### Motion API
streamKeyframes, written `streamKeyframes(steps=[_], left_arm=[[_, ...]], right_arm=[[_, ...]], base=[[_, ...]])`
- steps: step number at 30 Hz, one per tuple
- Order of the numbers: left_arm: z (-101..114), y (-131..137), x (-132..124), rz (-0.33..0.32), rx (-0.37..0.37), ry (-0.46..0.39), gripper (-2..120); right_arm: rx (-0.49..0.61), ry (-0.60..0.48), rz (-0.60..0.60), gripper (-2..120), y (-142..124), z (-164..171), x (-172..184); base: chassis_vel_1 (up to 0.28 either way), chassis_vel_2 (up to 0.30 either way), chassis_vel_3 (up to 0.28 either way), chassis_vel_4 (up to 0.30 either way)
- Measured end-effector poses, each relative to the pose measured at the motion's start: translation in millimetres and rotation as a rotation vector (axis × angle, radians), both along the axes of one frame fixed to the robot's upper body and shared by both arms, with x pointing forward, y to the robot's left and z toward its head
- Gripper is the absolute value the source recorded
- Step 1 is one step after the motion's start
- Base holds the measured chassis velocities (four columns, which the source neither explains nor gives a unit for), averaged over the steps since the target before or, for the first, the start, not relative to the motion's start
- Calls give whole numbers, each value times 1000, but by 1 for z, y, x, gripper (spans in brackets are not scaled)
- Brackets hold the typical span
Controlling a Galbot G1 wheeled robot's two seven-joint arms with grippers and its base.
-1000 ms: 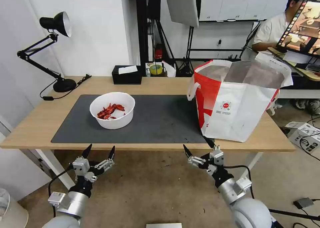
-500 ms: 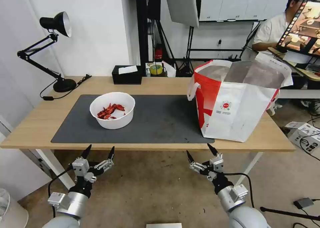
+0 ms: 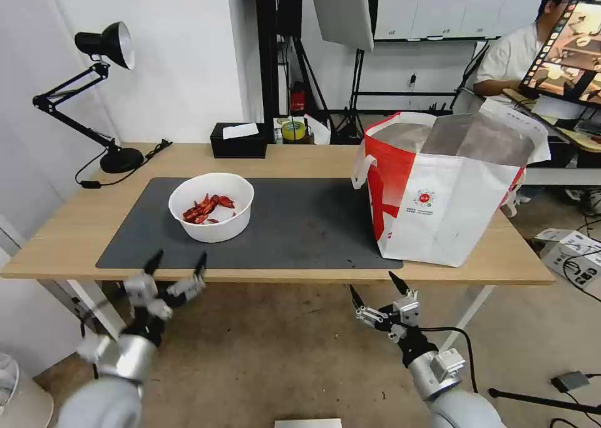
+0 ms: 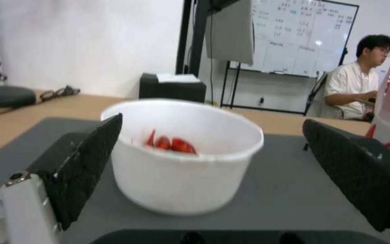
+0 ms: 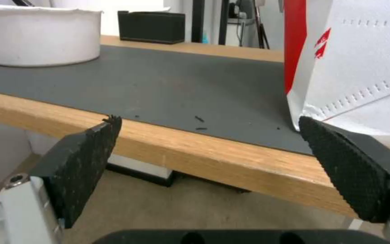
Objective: Pick up the trash from the table and place it into the takeout bag.
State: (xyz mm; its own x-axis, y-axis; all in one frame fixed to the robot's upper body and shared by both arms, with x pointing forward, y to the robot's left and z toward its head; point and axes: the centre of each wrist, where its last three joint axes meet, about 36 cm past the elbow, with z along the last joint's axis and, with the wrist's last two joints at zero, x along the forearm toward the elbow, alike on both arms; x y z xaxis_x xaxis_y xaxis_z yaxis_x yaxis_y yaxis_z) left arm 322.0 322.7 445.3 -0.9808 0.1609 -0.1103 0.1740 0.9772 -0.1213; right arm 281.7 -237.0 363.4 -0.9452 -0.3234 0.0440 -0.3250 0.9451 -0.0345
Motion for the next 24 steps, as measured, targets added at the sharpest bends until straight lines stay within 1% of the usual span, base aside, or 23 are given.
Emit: streamKeyframes(steps=[1,4,5,12,13,16,17,18,20,21,22,23,24], left_arm=[[0,0,0,0,0,0,100],[16,8,14,-12,21,5,100],[16,8,14,-12,21,5,100],[22,23,44,-28,55,27,100],[22,23,44,-28,55,27,100],[25,26,59,-38,64,41,100],[27,26,67,-34,67,50,100],[27,26,67,-34,67,50,100],[35,27,79,-6,80,90,100],[35,27,79,-6,80,90,100],[39,29,83,10,83,116,100],[46,32,88,41,83,146,100],[46,32,88,41,83,146,100]], right_arm=[[0,0,0,100,0,0,0],[0,0,0,100,0,0,0],[0,0,0,100,0,0,0],[1,0,0,100,0,0,0],[1,0,0,100,0,0,0],[1,0,1,100,0,1,0],[1,-1,1,100,0,1,0],[1,-1,1,100,0,1,0],[1,-1,1,100,0,1,0],[1,-1,1,100,0,1,0],[2,-1,1,100,0,1,0],[2,-1,1,100,0,1,0],[2,-1,1,100,0,1,0]], base=[[0,0,0,0],[0,0,0,0],[0,0,0,0],[0,0,0,0],[0,0,0,0],[0,0,0,0],[0,0,0,0],[0,0,0,0],[0,0,0,0],[0,0,0,0],[0,0,0,0],[0,0,0,0],[0,0,0,0]])
